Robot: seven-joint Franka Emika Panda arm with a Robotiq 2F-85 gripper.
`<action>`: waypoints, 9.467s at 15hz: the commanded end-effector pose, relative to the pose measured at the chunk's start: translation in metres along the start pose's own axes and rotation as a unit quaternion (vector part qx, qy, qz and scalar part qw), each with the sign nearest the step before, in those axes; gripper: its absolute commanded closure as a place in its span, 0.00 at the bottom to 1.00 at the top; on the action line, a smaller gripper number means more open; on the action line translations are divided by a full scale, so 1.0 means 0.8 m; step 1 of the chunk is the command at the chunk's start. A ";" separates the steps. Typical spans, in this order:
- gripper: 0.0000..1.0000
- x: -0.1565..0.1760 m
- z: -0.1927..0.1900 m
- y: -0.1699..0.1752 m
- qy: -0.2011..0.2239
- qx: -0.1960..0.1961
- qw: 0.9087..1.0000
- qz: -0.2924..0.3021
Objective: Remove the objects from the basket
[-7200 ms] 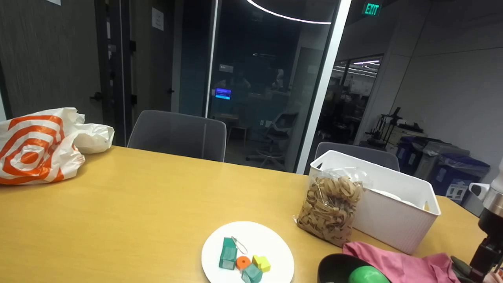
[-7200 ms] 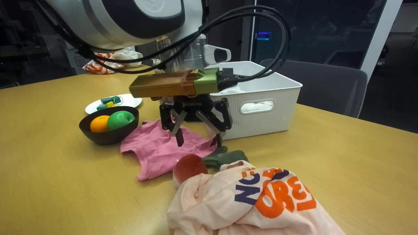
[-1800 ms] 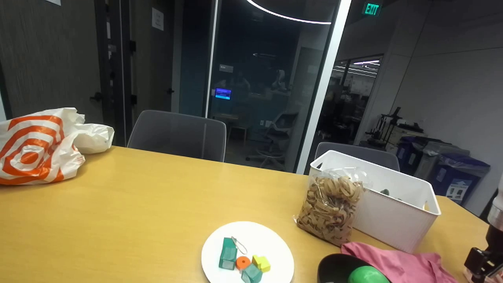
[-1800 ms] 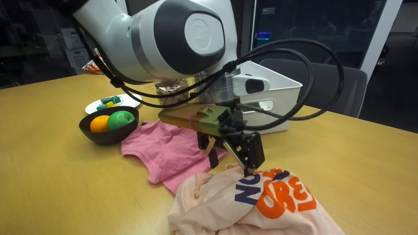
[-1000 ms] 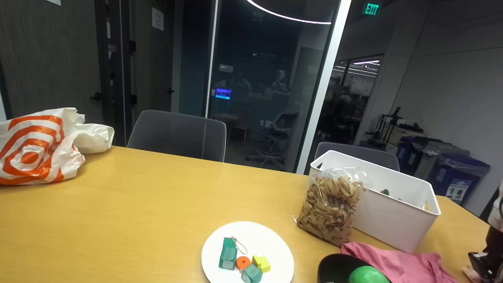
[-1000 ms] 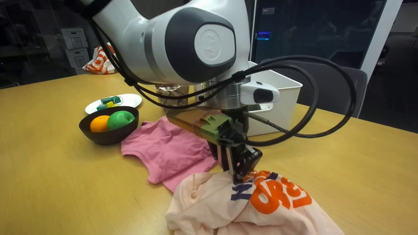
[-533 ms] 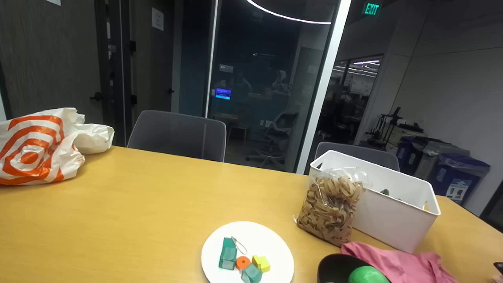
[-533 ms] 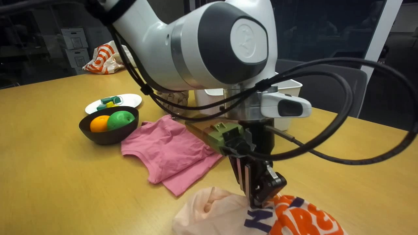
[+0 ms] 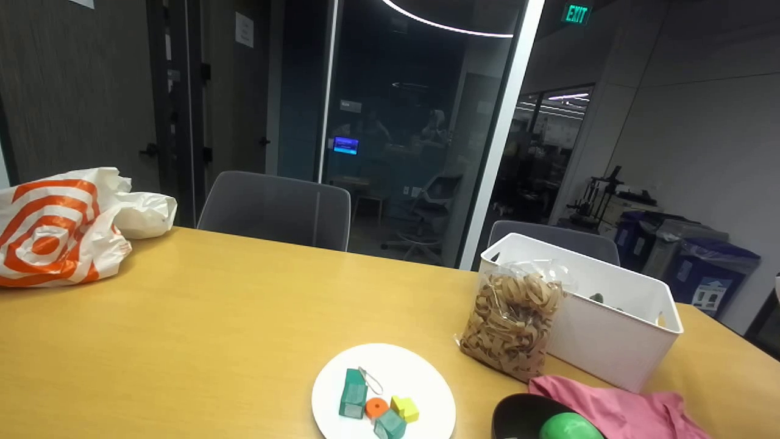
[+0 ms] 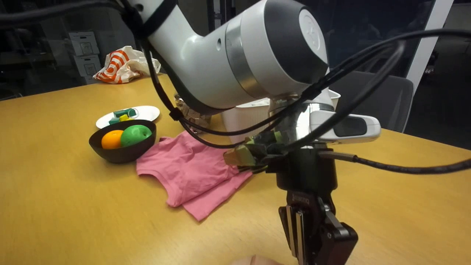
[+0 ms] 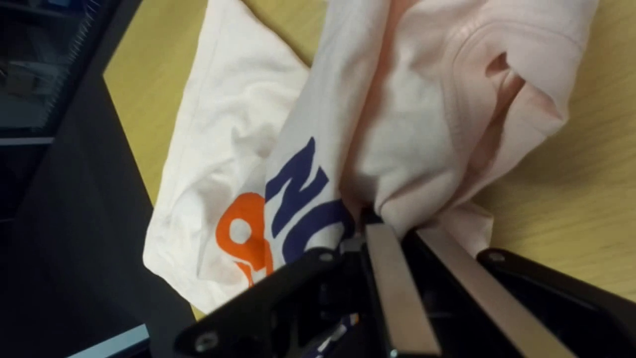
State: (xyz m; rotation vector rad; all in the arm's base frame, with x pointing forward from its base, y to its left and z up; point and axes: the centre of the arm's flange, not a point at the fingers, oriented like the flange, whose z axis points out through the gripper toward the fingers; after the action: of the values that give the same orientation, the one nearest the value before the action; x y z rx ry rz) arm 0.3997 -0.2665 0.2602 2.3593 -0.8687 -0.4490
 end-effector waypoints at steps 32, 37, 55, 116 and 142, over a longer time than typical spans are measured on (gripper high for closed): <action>0.00 0.015 -0.169 0.024 0.131 0.368 0.920 0.034; 0.00 -0.009 -0.131 0.025 0.063 0.339 0.938 -0.012; 0.00 -0.005 -0.056 -0.029 -0.011 0.305 0.950 -0.067; 0.55 0.125 -0.198 -0.055 0.135 0.538 0.828 0.081; 0.00 0.034 -0.256 0.137 -0.194 0.366 0.907 -0.076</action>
State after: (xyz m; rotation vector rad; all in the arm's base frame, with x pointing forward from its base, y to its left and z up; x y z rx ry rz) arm 0.4665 -0.2700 0.4841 3.1041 -1.1920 -0.7832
